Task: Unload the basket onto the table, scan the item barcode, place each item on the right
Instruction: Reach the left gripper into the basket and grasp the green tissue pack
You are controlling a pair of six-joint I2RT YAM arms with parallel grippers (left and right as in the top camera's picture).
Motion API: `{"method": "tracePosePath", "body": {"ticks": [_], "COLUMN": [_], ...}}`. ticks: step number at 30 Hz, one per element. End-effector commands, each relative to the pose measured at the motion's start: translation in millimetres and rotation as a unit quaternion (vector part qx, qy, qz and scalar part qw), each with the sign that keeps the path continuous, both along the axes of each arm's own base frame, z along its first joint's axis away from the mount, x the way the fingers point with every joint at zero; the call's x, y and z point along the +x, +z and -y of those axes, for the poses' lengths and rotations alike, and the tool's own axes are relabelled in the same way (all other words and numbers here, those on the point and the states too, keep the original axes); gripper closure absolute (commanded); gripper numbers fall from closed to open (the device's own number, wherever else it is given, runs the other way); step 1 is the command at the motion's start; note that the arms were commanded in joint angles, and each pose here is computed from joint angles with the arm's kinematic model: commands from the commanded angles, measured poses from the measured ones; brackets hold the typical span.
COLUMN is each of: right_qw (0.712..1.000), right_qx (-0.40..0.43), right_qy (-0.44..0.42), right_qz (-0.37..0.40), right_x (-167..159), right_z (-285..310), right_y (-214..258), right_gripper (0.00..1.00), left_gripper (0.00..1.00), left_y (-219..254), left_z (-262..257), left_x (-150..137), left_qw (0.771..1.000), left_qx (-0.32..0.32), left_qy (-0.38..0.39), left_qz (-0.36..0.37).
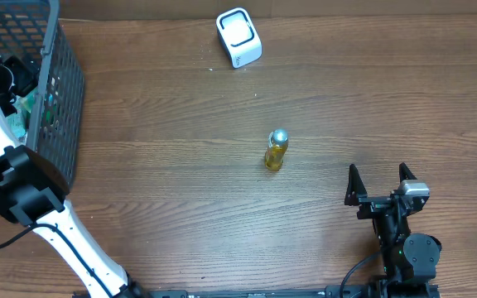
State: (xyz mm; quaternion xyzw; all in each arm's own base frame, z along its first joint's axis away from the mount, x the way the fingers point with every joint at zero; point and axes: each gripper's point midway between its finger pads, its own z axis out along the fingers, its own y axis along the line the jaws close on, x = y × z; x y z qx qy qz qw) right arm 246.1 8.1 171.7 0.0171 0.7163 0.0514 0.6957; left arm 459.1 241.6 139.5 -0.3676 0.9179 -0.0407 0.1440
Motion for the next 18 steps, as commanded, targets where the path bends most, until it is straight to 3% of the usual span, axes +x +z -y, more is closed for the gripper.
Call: {"method": "tracePosePath", "body": {"ticks": [1, 7, 13, 18], "right_qw": [1.0, 1.0, 1.0, 1.0], "right_qx": [-0.002, -0.002, -0.002, -0.002], "right_qy": [-0.004, -0.004, -0.004, -0.004], "right_qz": [0.002, 0.002, 0.002, 0.002], "right_x": [0.2, 0.2, 0.2, 0.2], "right_z": [1.1, 1.1, 1.1, 1.1], "right_y": [-1.7, -1.8, -1.8, -1.8], "right_gripper": [0.0, 0.0, 0.0, 0.0], "left_gripper": [0.0, 0.0, 0.07, 0.09], "left_y": [-9.1, -11.0, -13.1, -16.5], "left_z": [6.2, 7.5, 10.4, -2.2], "left_x": [5.6, 2.1, -5.8, -20.1], "left_qw": [0.999, 0.999, 0.999, 0.998], "left_qx": [-0.02, -0.024, -0.031, 0.005], "left_qy": [-0.029, -0.026, -0.022, 0.005], "left_qz": [0.007, -0.001, -0.018, -0.057]}}
